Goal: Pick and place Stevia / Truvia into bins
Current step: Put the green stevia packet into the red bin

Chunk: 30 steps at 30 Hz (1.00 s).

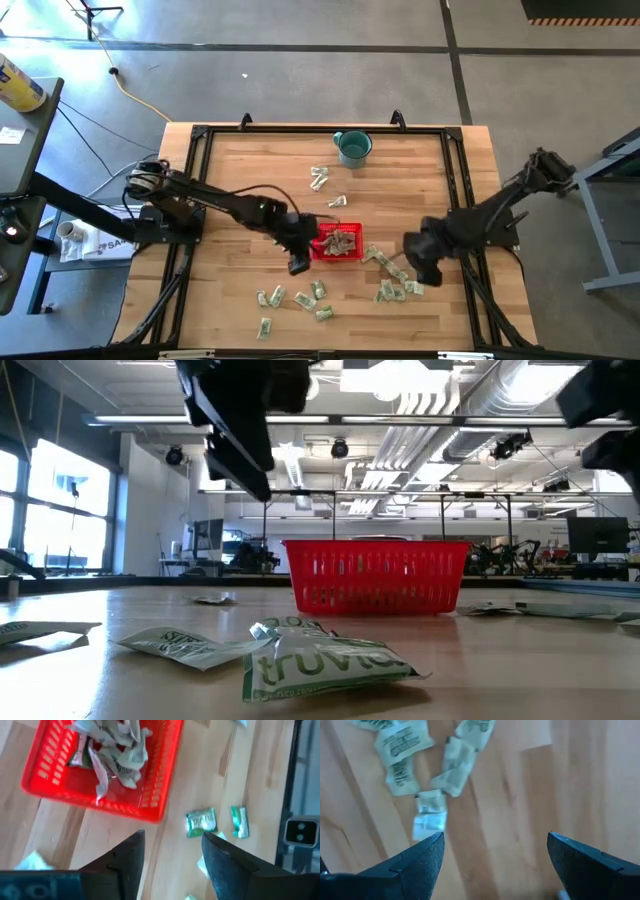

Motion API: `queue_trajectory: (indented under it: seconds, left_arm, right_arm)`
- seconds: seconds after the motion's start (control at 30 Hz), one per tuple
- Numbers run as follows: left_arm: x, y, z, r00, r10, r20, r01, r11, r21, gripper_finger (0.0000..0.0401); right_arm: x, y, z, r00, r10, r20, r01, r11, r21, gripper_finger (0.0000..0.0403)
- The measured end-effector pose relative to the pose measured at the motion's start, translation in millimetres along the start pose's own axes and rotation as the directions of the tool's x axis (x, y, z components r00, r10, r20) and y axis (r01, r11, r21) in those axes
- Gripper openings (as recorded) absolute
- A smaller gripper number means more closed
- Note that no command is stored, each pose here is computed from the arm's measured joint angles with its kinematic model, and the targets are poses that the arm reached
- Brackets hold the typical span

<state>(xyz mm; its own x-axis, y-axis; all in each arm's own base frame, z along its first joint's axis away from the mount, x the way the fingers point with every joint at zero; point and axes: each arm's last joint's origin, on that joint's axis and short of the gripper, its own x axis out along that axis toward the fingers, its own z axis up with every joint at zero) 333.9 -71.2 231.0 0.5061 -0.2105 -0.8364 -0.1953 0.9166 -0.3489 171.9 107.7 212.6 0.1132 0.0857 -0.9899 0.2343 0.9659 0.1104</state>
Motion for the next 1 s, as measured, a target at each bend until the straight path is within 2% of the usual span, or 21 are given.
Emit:
queue_trajectory:
  seconds: [0.13,0.27,0.43,0.7,0.83,1.0]
  left_arm:
    - [-12,-8,-8,0.998,0.057,0.011,-0.058,0.998,0.026,0.0218]
    - [-16,-15,-16,0.996,0.088,0.008,-0.088,0.996,0.019,0.0213]
    - [-16,-25,-25,0.996,0.084,-0.014,-0.084,0.996,-0.013,0.0211]
    - [-16,-25,-28,0.995,0.085,-0.047,-0.087,0.996,-0.037,0.0211]
    - [-16,-25,-29,0.995,0.082,-0.056,-0.084,0.996,-0.039,0.0211]
    - [-17,-23,-31,0.992,0.097,-0.075,-0.1,0.994,-0.035,0.0211]
  right_arm:
    - [14,22,-17,0.998,0.057,0.029,-0.057,0.998,-0.009,0.0342]
    - [36,39,-30,0.988,0.141,0.059,-0.136,0.987,-0.084,0.0342]
    - [58,40,-33,0.994,0.085,0.066,-0.084,0.996,-0.022,0.0342]
    - [83,47,-29,0.994,0.087,0.062,-0.085,0.996,-0.027,0.0337]
    - [85,49,-31,0.996,0.061,0.059,-0.06,0.998,-0.026,0.0306]
    - [85,45,-33,0.999,0.023,0.049,-0.023,1.0,0.004,0.0227]
